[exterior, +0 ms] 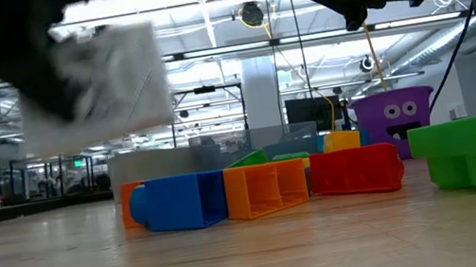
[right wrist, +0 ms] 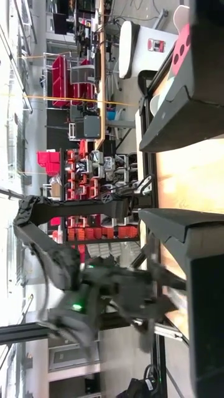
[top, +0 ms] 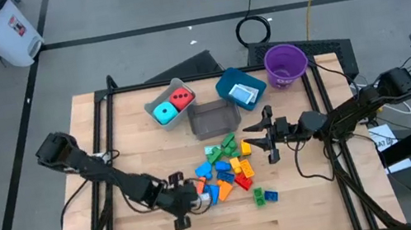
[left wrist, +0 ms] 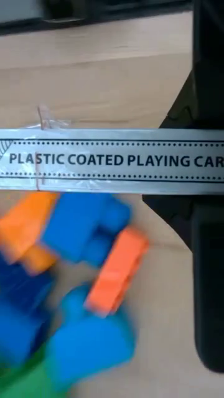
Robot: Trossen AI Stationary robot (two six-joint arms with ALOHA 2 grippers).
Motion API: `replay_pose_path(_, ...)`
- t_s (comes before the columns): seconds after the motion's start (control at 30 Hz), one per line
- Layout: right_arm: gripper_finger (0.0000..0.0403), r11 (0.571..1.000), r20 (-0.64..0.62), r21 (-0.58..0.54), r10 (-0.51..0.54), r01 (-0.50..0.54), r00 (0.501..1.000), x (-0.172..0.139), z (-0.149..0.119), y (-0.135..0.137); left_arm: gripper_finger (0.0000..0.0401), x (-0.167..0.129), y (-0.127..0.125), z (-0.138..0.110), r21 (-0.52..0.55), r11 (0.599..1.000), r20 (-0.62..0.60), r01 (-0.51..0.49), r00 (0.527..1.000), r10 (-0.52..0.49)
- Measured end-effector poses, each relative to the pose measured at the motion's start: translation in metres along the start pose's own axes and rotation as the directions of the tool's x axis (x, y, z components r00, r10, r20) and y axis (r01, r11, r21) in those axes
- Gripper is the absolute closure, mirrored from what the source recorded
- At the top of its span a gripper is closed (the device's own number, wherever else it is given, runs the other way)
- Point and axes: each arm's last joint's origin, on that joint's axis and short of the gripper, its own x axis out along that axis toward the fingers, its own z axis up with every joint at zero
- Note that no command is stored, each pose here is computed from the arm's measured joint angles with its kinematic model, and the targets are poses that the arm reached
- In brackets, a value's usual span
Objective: Pick & Place Toys
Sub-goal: Put the black playing card box into the blue bin
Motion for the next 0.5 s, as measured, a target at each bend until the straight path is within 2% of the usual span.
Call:
replay_pose_path(0.13, 0.0273, 1.000, -0.036, -0.010, 0.003, -0.003, 0.999, 0.000, -0.004, 0.000, 0.0317, -0.019, 0.010, 0.030, -0.020, 0.998, 0.139, -0.065, 0.988, 0.067)
replay_pose_path(0.23, 0.0263, 1.000, -0.081, -0.014, 0.020, -0.021, 0.996, -0.001, -0.008, 0.004, 0.0325, -0.026, 0.021, 0.052, -0.013, 0.996, 0.193, -0.088, 0.977, 0.089)
replay_pose_path(0.4, 0.0199, 0.996, -0.154, -0.040, 0.076, -0.083, 0.985, 0.014, -0.006, 0.022, 0.0330, -0.025, 0.043, 0.067, 0.009, 0.995, 0.186, -0.099, 0.978, 0.096)
replay_pose_path(0.5, 0.0156, 0.996, -0.229, -0.011, 0.087, -0.092, 0.970, 0.031, -0.005, 0.030, 0.0329, -0.024, 0.056, 0.072, -0.006, 0.993, 0.187, -0.119, 0.975, 0.118)
